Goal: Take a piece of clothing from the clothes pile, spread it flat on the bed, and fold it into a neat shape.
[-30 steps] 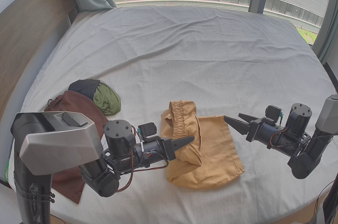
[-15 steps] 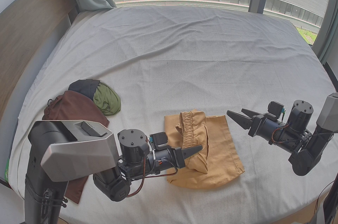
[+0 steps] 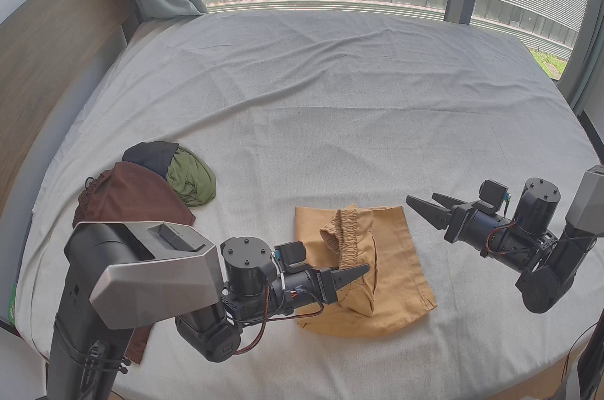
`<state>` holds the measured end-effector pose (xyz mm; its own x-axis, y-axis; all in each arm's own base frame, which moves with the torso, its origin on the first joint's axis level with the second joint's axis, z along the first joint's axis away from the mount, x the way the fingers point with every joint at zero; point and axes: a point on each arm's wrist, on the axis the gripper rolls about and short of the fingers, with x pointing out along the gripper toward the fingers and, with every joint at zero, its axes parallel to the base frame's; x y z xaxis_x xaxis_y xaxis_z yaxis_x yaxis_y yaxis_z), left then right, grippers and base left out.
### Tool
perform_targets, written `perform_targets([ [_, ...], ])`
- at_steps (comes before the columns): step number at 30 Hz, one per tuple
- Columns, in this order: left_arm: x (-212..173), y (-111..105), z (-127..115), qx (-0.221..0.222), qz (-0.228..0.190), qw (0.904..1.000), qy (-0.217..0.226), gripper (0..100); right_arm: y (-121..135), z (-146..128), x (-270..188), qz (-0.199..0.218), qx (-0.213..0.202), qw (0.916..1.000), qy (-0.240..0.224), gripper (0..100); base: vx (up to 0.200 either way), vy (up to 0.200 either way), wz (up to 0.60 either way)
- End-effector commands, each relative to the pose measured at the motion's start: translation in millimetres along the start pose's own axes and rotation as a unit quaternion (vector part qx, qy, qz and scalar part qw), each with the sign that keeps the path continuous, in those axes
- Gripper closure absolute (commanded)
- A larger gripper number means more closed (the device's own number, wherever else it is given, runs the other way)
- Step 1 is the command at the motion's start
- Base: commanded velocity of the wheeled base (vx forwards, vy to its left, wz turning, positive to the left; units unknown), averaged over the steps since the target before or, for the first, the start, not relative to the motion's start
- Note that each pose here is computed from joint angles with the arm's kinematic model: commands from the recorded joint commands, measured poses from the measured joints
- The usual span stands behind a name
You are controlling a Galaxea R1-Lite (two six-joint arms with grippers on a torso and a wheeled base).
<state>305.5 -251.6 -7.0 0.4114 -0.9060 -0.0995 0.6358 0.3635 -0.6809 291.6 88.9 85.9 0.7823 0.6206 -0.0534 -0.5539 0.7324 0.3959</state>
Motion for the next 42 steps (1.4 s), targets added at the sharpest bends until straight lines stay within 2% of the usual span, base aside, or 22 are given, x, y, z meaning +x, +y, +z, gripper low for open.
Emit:
perform_targets([
  [1,1.1,1.9,-1.3,0.0,0.001,1.0,0.0,0,0.1,0.3,0.1,0.0,0.0,1.0,-0.001,0,0.0,0.0,0.0],
  [8,0.3,1.7,-0.6,0.002,0.002,1.0,-0.001,0,0.1,-0.3,-0.4,0.001,0.0,1.0,0.001,0,0.0,0.0,0.0],
  [22,-15.9,10.9,3.6,0.049,0.029,0.9984,-0.003,0,2.5,-7.6,-1.4,0.002,0.003,0.9999,0.016,0,0.0,0.0,0.0],
  [33,-44.4,4.4,26.5,0.059,0.049,0.9967,-0.026,0,9.0,-48.9,-3.7,0.004,0.031,0.9948,0.097,0,0.0,0.0,0.0],
  [36,-57.3,3.2,34.2,0.074,0.06,0.9949,-0.033,0,12.2,-55.4,-4.8,0.007,0.034,0.9932,0.111,0,0.0,0.0,0.0],
  [42,-84.7,12.6,30.4,0.117,0.098,0.9881,-0.016,0,19.3,-64.7,-9.6,0.013,0.037,0.9901,0.135,0,0.0,0.0,0.0],
])
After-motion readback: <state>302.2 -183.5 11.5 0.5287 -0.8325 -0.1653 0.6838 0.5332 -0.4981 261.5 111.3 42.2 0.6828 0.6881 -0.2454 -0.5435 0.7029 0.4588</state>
